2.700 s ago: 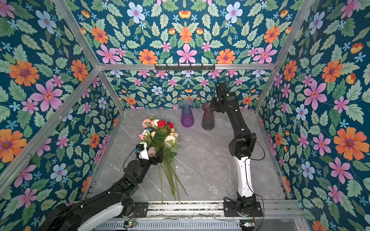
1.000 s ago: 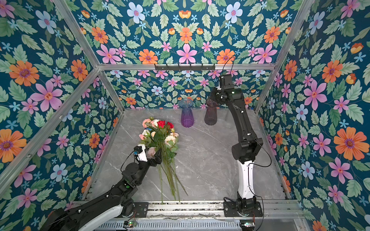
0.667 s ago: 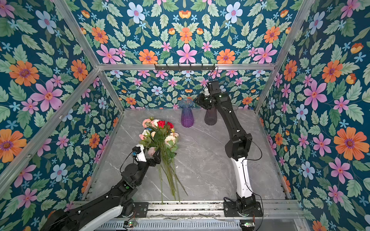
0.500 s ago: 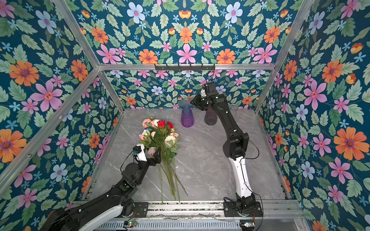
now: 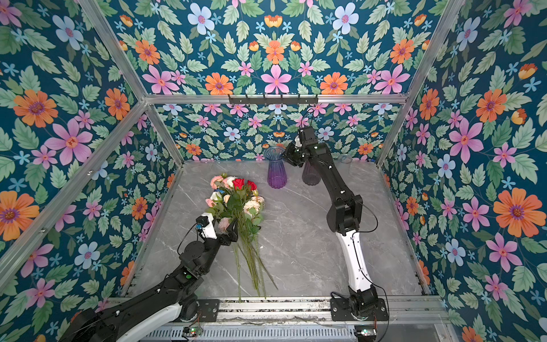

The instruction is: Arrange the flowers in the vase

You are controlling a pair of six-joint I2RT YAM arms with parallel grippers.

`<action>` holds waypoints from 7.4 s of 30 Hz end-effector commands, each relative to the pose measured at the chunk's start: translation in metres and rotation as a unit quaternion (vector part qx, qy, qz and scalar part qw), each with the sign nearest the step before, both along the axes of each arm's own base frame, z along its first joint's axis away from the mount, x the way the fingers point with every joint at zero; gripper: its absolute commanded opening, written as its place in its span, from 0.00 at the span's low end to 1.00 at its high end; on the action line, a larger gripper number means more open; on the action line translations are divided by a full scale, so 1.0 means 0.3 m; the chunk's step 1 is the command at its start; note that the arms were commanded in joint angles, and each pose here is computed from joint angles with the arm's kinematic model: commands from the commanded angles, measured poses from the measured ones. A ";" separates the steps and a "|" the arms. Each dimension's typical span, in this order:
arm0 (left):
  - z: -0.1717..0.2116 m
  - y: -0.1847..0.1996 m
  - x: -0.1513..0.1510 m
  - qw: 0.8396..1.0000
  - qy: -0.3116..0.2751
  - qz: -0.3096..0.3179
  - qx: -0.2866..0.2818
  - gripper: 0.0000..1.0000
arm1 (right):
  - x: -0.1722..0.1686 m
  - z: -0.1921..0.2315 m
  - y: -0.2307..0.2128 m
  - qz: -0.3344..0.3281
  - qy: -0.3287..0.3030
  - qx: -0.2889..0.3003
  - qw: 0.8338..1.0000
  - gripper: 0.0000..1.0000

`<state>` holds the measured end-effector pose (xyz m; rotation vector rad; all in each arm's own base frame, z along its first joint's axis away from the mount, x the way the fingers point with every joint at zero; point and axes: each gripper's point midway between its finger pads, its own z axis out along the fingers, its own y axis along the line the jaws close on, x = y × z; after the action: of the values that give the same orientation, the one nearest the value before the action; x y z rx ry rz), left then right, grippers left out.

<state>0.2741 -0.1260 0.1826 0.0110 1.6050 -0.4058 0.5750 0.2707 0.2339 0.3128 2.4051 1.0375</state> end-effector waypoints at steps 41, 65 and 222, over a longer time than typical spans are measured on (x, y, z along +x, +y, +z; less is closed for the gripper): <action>0.003 -0.037 0.068 0.999 0.029 0.007 0.025 1.00 | -1.021 0.071 -0.326 0.032 0.013 -0.081 0.996 0.00; -0.018 -0.111 0.135 0.992 0.102 -0.012 0.073 0.91 | -1.123 0.128 -0.405 0.009 -0.059 -0.155 0.986 0.70; 0.448 -0.737 -0.130 0.928 0.014 -0.369 -0.055 0.72 | -1.264 -0.447 -0.594 -0.071 -0.074 -0.083 0.991 0.48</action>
<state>0.2364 -0.3539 0.3145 0.5528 1.5662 -1.0897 0.1944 0.0964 0.1014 0.3035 2.2824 0.7874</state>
